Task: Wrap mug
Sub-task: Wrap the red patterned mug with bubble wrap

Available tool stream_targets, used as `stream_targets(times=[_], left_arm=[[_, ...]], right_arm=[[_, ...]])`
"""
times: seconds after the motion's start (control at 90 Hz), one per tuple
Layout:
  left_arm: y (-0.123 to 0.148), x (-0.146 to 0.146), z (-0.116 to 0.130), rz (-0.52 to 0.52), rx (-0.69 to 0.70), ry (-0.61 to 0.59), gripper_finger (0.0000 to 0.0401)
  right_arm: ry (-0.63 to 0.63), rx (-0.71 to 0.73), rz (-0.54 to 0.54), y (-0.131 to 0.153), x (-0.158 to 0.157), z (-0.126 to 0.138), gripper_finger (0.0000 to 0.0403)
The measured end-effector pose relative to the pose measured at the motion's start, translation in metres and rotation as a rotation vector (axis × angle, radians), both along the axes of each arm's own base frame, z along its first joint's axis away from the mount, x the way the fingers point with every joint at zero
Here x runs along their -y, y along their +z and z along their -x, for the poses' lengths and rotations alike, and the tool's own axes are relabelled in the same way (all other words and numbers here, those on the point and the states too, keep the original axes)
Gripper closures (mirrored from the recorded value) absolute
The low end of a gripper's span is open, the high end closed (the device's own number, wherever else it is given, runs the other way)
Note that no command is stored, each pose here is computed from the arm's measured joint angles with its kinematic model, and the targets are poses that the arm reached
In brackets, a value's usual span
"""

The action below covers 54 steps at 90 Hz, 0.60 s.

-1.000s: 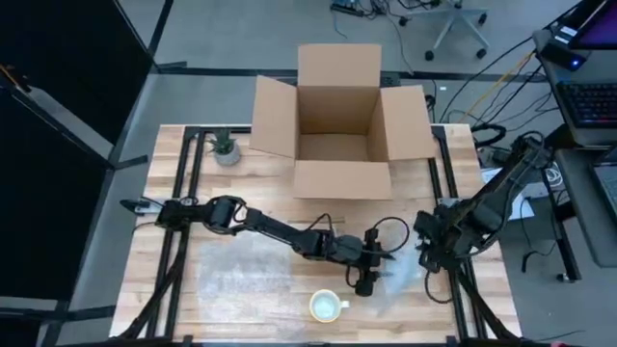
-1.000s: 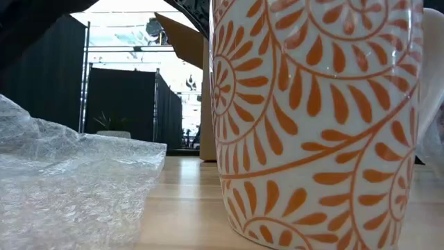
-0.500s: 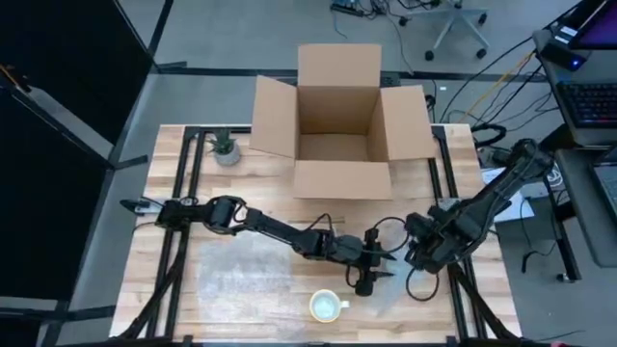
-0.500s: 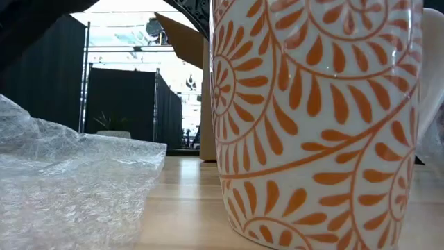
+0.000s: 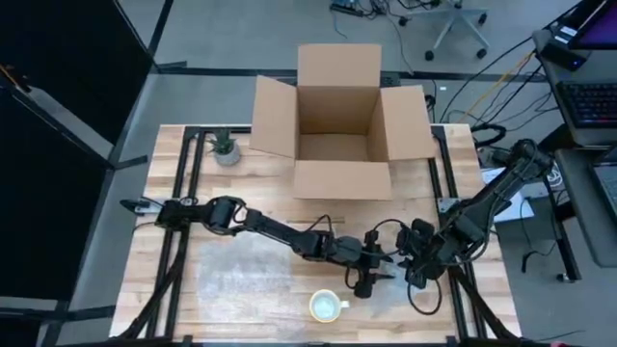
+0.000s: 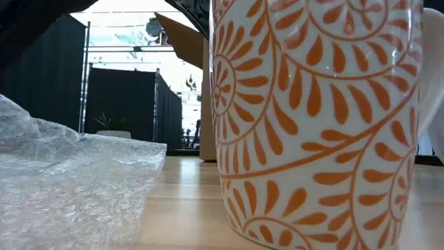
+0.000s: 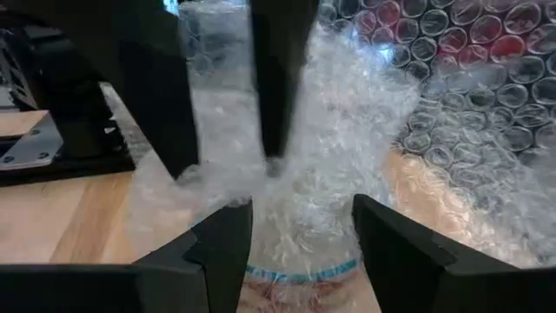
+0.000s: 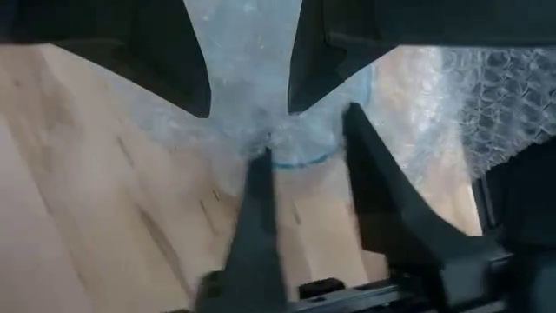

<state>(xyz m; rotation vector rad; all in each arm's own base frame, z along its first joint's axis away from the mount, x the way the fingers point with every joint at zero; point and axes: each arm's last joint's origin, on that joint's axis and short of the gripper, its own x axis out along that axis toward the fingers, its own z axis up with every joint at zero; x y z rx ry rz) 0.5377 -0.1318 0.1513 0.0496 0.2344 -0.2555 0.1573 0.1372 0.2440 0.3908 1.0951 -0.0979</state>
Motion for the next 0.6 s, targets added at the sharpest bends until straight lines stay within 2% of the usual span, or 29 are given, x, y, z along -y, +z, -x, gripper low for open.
stream_targets(times=[0.156, 0.411, 0.6], left_arm=[[0.0, 0.0, 0.0, -0.001, 0.0, -0.001, 0.0215], [0.0, 0.0, 0.0, 0.003, -0.001, 0.002, 0.0215], [0.0, -0.001, 0.0, 0.001, 0.001, 0.008, 0.0215]], right_arm=[[0.041, -0.035, 0.054, -0.015, -0.012, -0.007, 0.0265], [0.046, -0.147, 0.183, -0.047, -0.025, -0.018, 0.0299], [0.047, -0.186, 0.217, -0.062, -0.03, -0.024, 0.0321]])
